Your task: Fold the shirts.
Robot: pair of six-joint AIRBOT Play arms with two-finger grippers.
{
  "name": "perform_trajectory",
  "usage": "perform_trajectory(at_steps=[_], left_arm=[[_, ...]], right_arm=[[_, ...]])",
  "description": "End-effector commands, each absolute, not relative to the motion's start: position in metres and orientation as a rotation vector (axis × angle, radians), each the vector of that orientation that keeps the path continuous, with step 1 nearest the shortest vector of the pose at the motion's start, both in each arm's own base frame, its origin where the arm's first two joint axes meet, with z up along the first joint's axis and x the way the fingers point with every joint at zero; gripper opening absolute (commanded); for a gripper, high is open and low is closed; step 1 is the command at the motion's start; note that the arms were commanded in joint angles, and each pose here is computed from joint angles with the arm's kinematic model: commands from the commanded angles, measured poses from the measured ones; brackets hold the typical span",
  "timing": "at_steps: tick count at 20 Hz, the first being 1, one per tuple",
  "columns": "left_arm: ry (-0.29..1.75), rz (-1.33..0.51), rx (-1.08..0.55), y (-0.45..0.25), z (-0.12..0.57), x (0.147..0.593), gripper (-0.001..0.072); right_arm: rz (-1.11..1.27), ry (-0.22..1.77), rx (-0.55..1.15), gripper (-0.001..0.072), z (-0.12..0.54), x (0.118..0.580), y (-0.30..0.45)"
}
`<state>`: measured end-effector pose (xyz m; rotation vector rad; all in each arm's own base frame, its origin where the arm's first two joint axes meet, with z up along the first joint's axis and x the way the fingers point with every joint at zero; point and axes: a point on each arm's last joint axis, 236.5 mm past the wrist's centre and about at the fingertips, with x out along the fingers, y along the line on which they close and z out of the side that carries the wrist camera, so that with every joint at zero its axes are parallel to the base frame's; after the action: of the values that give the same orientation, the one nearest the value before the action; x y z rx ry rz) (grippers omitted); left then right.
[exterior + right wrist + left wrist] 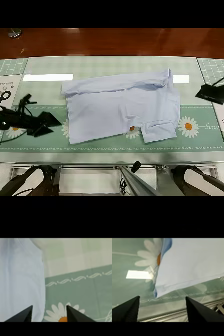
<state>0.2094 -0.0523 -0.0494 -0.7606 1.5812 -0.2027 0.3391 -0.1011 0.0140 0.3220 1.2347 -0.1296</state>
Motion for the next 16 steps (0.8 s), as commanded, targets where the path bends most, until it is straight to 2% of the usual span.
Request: perform_trajectory(at_steps=[1, 7, 13, 14, 15, 16], left_arm=[[1.640, -0.216, -0.827, -0.072, -0.078, 0.170, 0.0652], [1.567, -0.203, -0.935, -0.089, -0.093, 0.178, 0.0650], [1.591, -0.176, -0.877, -0.116, -0.120, 0.189, 0.0644], [1.562, -0.158, -0.890, -0.122, -0.125, 0.199, 0.0585], [1.536, -0.125, -0.901, -0.126, -0.132, 0.209, 0.0381], [1.529, -0.113, -0.903, -0.129, -0.137, 0.212, 0.0229]], right_arm=[[-0.085, 1.293, 0.416, 0.0504, -0.008, 0.311, -0.090], [-0.055, 1.279, 0.453, 0.0504, -0.009, 0.314, -0.081], [-0.054, 1.271, 0.459, 0.0505, -0.008, 0.316, -0.080], [-0.054, 1.271, 0.459, 0.0504, -0.008, 0.316, -0.080], [-0.055, 1.273, 0.455, 0.0504, -0.008, 0.316, -0.081], [-0.065, 1.281, 0.440, 0.0504, -0.009, 0.313, -0.084]])
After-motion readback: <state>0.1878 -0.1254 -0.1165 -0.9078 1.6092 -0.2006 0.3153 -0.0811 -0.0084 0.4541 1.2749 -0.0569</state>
